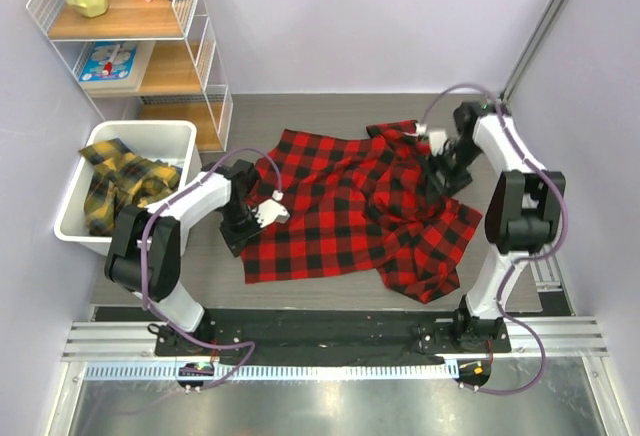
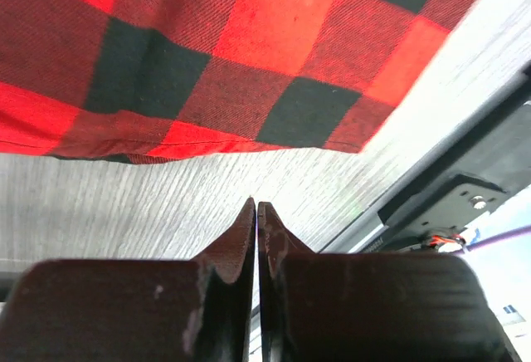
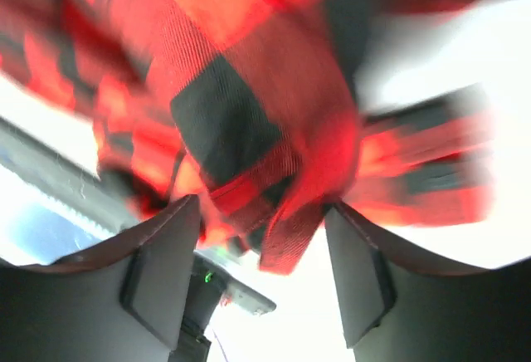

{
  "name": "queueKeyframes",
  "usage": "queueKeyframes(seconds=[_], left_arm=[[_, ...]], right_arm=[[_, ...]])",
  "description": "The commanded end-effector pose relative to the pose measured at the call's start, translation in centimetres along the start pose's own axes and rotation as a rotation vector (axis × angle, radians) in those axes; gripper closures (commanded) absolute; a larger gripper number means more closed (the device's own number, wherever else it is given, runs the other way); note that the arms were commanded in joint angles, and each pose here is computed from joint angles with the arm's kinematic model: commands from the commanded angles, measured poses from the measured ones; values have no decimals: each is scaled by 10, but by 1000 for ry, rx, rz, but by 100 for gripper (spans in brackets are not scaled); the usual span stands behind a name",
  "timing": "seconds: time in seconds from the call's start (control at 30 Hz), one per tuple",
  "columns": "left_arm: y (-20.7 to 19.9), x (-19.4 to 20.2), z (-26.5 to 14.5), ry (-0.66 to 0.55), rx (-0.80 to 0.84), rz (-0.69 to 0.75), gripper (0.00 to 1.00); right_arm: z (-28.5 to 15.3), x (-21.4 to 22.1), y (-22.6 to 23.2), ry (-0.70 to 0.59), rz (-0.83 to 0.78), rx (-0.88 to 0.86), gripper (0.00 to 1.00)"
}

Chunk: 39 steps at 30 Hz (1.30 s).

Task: Fold and stack the long sleeve shirts
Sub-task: Flatten the shirt out

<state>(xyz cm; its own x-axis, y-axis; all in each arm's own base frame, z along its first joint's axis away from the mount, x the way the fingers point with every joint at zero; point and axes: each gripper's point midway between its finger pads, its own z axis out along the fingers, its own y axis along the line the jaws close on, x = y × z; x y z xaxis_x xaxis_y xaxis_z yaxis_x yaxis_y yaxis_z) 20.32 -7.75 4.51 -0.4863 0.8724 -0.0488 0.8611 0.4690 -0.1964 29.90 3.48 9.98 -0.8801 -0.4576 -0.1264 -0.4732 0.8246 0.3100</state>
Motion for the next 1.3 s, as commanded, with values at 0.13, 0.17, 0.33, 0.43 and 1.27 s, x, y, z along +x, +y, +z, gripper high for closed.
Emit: queueKeyframes(seconds=[0.13,0.17,0.33,0.43,1.27], left_arm=[[38,-81,-62,-275,-96,2,73],[44,-91,-65,-299,-108,-6,69],[87,-138,-62,-342,-131,-51,55],[104,-154,-53,-353,-142,-71,53],[128,-136,-10,-230,-193,-130,55]], right_arm=[[-89,-163,-97,-486,142,197,29],[-71,-170,-112,-465,163,199,28],[-55,-215,-146,-564,180,260,26],[-42,-235,-149,-629,187,234,18],[18,-302,-183,-606,-46,648,99]])
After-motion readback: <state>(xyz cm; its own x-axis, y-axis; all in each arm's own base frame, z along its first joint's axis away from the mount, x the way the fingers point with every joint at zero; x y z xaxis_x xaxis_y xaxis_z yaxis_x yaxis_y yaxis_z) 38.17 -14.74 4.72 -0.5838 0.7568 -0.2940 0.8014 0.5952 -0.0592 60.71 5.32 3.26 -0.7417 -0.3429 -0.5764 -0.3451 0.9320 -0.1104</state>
